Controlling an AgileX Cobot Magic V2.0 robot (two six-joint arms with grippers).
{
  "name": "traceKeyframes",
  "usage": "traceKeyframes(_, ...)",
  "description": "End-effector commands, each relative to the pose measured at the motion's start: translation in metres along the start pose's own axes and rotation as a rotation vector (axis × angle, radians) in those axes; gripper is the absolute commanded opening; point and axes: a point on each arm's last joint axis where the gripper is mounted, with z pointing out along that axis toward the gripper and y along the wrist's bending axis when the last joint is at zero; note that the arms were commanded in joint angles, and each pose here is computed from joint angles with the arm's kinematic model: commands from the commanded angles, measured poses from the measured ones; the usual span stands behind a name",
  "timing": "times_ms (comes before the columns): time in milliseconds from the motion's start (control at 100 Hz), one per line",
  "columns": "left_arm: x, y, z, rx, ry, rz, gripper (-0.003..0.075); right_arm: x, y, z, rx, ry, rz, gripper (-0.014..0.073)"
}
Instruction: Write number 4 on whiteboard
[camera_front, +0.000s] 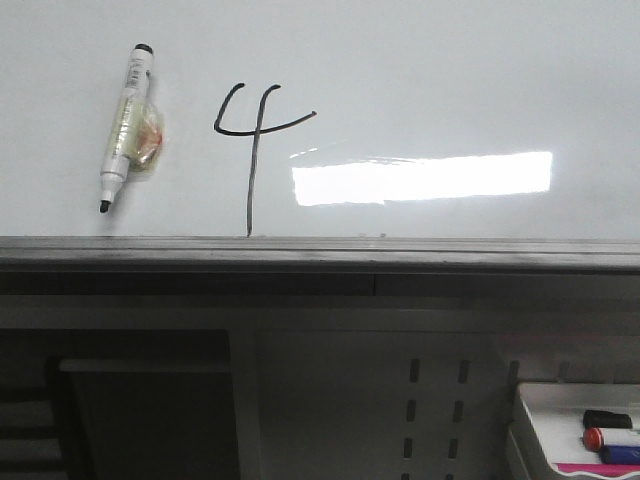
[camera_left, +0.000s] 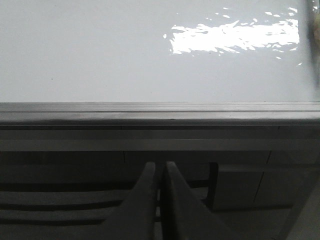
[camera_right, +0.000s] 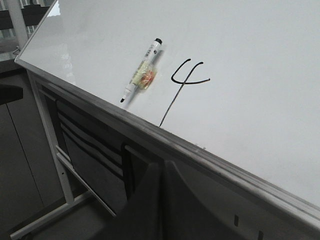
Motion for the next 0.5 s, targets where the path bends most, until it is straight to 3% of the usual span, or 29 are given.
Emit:
traceKeyframes(0,0.0032,0.0003,0.0014,-0.004,-0.059,0.002,-0.0020,-0.0152,-0.0020,-0.0006,0.022,-0.094,-0.005,-0.0064)
traceKeyframes(360,0.0032,0.0003,0.0014,-0.004,-0.059,0.002,-0.0020,-0.0175,-0.0024,-0.0006,0.026,-0.115,-0.005,-0.0064)
traceKeyframes(490,0.0032,0.0003,0.0014,-0.004,-0.059,0.002,-0.0020,-0.0223,-0.0068,-0.0013,0.086,-0.167,-0.017,-0.0064)
